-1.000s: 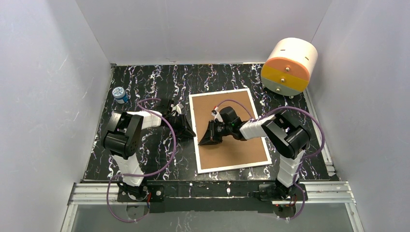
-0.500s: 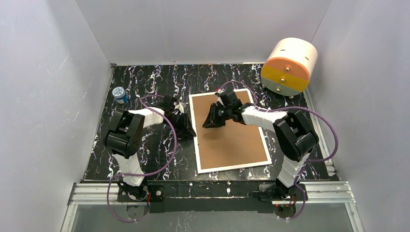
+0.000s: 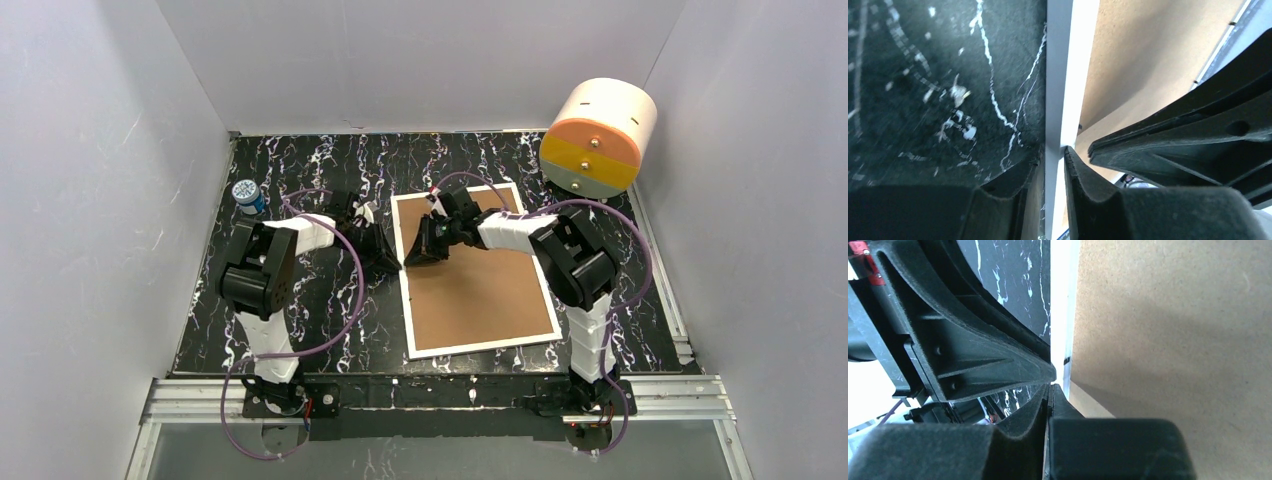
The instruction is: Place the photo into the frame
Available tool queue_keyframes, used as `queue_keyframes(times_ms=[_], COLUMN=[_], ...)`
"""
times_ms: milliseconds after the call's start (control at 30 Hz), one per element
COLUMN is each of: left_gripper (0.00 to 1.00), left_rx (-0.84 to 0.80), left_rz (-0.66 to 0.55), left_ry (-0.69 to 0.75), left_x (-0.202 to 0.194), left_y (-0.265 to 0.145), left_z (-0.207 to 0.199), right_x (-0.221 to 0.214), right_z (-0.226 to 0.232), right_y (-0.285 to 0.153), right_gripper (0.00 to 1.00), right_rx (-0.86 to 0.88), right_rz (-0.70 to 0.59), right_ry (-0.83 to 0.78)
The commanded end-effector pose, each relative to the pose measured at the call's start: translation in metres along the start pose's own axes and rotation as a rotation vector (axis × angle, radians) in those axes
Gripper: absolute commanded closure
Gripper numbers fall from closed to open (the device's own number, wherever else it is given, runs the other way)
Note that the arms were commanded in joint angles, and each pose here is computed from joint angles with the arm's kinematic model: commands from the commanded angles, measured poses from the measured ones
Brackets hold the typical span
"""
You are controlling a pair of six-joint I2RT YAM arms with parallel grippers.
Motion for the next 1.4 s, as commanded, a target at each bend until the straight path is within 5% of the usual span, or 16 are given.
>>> queue_keyframes(times_ms=[0,467,1367], left_gripper=[0.81,0.88,0.88], left_rx=[0.013,0.193,0.247], left_rz=[0.104,0.132,0.156], left_ry=[-0.046,-0.07,-0.077], left_x=[-0.015,-0.036,-0.04], left_y=[0.017,0.018,0.022], left_z=[0.018,0.042,0.052], right_x=[0.015,0.023,0.011], right_z=[0.022,0.009,-0.07], right_y=[0.004,0.016,0.019], right_gripper=[0.92,0.96,0.99], right_rx=[0.11,0.066,-0.156], right_rz=[-0.022,-0.021,0.018], right_ry=[-0.045,-0.036,0.066])
Point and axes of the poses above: each gripper's point midway between its finger pads, its own y axis out along the fingers, its own z axis along the line the jaws close on, x = y × z, the point moved 9 cm from there along -y, back along the fingers, and after that the axes turned 8 degrees about y, right-handed, at the moved point
